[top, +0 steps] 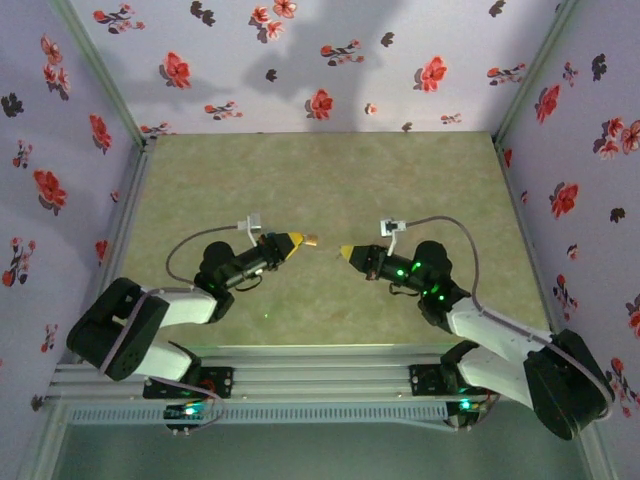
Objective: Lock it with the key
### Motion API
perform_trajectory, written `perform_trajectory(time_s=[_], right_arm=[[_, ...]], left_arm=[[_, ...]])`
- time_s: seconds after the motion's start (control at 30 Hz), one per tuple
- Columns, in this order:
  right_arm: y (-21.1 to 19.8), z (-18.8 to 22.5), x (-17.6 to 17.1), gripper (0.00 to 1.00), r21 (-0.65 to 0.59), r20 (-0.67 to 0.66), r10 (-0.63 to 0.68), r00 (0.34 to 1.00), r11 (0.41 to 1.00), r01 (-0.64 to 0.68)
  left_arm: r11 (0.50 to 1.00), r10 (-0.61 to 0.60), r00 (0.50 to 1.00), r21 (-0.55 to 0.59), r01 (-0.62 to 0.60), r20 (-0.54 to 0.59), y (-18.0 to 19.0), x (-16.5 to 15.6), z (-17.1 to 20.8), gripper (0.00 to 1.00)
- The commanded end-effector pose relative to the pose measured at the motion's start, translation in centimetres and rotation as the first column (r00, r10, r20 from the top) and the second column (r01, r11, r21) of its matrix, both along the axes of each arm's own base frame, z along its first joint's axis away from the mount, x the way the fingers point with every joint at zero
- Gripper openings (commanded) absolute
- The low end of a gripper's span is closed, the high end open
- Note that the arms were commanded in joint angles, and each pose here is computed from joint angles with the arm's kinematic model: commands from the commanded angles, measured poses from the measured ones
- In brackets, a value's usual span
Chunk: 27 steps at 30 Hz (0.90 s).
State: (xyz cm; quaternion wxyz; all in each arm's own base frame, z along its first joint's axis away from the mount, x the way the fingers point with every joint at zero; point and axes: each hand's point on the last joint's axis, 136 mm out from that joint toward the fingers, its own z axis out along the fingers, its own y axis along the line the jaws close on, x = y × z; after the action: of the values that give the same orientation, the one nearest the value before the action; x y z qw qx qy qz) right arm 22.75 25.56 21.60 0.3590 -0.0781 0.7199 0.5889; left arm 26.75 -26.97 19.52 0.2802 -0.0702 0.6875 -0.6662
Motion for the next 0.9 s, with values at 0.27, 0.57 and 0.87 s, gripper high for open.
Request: perform_trajectory(time_s=[0.27,0.57,0.87], right_arm=[[-4.7,-1.0,2.3,0.0,-0.045,0.014,-0.264,0.964,0.963,0.264],[-5.1,-1.8,2.9,0.0,-0.074,-0.01,-0.29,0.957,0.955,0.289],[-5.8,-2.4,3.4,0.0,-0.106,-0.026,-0.334,0.942,0.938,0.329]], left_arm=[[0.986,-0.058,0.993,0.153,0.073,-0.098,-1.2,0.5,-4.2,0.0],[0.915,-0.07,0.976,0.376,0.145,-0.207,-1.1,0.3,-8.0,0.0],[0.81,-0.067,0.952,0.541,0.227,-0.298,-0.6,0.3,-9.4,0.0]])
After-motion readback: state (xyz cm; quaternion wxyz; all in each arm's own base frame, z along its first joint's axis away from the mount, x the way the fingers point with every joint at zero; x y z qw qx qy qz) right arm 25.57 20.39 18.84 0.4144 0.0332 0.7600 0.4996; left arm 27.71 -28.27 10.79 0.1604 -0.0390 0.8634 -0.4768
